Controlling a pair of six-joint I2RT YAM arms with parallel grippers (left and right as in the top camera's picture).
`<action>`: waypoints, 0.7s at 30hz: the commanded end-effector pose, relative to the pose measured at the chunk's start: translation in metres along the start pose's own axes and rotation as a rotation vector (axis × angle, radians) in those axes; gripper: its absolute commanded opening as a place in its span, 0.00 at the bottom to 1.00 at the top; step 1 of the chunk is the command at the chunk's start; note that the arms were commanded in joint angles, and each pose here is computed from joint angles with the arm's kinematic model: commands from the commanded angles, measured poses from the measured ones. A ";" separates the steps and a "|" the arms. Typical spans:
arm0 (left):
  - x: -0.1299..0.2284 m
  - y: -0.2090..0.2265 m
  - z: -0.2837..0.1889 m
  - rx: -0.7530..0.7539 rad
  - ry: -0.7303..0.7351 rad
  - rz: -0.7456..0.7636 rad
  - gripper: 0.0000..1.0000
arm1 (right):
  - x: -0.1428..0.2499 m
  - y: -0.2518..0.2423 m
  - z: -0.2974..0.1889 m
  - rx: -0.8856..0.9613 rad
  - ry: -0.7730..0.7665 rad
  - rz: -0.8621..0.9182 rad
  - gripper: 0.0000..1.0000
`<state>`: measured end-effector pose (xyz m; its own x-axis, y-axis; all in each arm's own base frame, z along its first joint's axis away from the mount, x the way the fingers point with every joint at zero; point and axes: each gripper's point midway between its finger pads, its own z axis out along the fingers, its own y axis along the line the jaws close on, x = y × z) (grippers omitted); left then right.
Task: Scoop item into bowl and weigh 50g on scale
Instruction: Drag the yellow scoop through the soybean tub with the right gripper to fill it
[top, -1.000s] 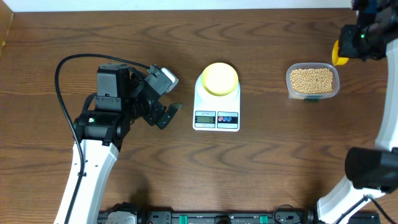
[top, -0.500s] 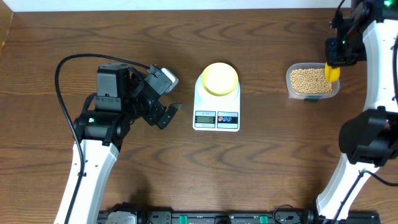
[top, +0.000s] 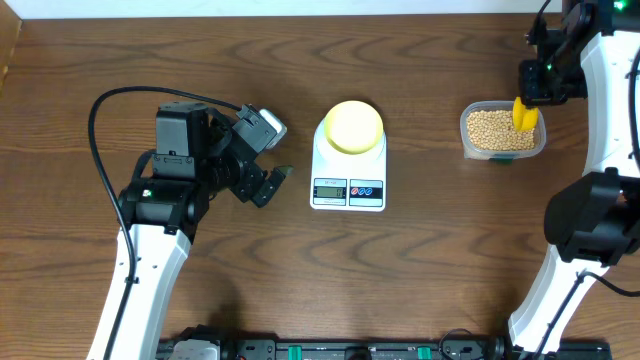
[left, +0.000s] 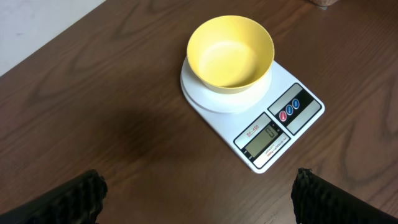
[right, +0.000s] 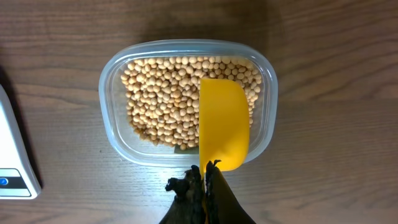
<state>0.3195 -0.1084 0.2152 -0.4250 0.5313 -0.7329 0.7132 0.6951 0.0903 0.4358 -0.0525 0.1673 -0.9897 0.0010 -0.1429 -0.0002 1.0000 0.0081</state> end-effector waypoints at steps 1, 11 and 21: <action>0.004 0.001 0.000 -0.008 0.007 -0.017 0.97 | -0.004 -0.007 -0.001 0.042 -0.015 -0.002 0.01; 0.004 0.001 0.000 -0.008 0.007 -0.017 0.97 | -0.005 -0.018 0.002 0.098 -0.015 -0.046 0.01; 0.004 0.001 0.000 -0.008 0.007 -0.017 0.97 | 0.011 -0.015 0.035 0.091 0.064 -0.053 0.01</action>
<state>0.3195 -0.1083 0.2152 -0.4251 0.5314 -0.7327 0.7130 0.6952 0.0906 0.4362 -0.0673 0.1414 -0.9931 -0.0371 -0.1117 -0.0283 0.9964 -0.0799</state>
